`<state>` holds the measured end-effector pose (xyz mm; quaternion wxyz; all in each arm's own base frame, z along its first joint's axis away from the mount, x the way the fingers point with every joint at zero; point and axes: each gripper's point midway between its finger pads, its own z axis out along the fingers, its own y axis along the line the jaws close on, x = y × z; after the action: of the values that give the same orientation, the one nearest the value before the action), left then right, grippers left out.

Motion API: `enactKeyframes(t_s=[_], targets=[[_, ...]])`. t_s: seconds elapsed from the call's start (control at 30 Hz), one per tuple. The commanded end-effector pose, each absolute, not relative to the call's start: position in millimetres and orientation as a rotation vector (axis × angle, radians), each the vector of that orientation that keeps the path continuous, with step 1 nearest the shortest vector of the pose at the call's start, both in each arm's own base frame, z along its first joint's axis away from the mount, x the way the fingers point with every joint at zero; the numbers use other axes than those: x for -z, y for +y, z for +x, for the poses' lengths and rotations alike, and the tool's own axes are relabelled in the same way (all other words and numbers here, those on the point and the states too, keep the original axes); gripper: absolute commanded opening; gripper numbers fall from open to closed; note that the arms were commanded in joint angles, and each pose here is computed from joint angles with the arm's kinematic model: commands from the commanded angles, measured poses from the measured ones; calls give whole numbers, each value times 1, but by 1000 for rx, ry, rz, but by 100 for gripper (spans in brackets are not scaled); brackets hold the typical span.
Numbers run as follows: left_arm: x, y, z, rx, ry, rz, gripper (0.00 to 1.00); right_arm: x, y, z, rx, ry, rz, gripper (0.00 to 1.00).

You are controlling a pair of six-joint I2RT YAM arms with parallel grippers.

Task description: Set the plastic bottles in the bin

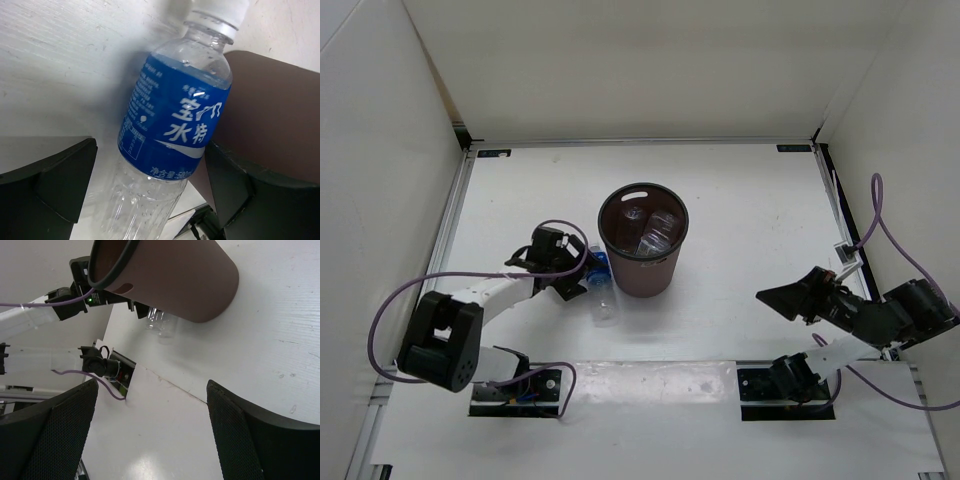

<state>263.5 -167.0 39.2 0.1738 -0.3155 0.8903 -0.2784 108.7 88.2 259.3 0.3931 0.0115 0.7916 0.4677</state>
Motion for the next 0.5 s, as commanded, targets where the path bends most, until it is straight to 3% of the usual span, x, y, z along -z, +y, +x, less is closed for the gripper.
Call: enactKeyframes(t_s=[0.0,0.13,0.27,0.47], targets=[[-47,-173,272,826,2495,-854,99,-229,62,124,-1000,2019,-87,90],[-51,-181,274,843,2495,-803,97,-229,61,124,-1009,2019,-81,90],[-49,-189,273,843,2516,-765,90,-229,61,125,-1012,2018,-78,90],[-39,-196,268,914,2521,-761,61,-228,61,125,-1011,2019,-80,90]])
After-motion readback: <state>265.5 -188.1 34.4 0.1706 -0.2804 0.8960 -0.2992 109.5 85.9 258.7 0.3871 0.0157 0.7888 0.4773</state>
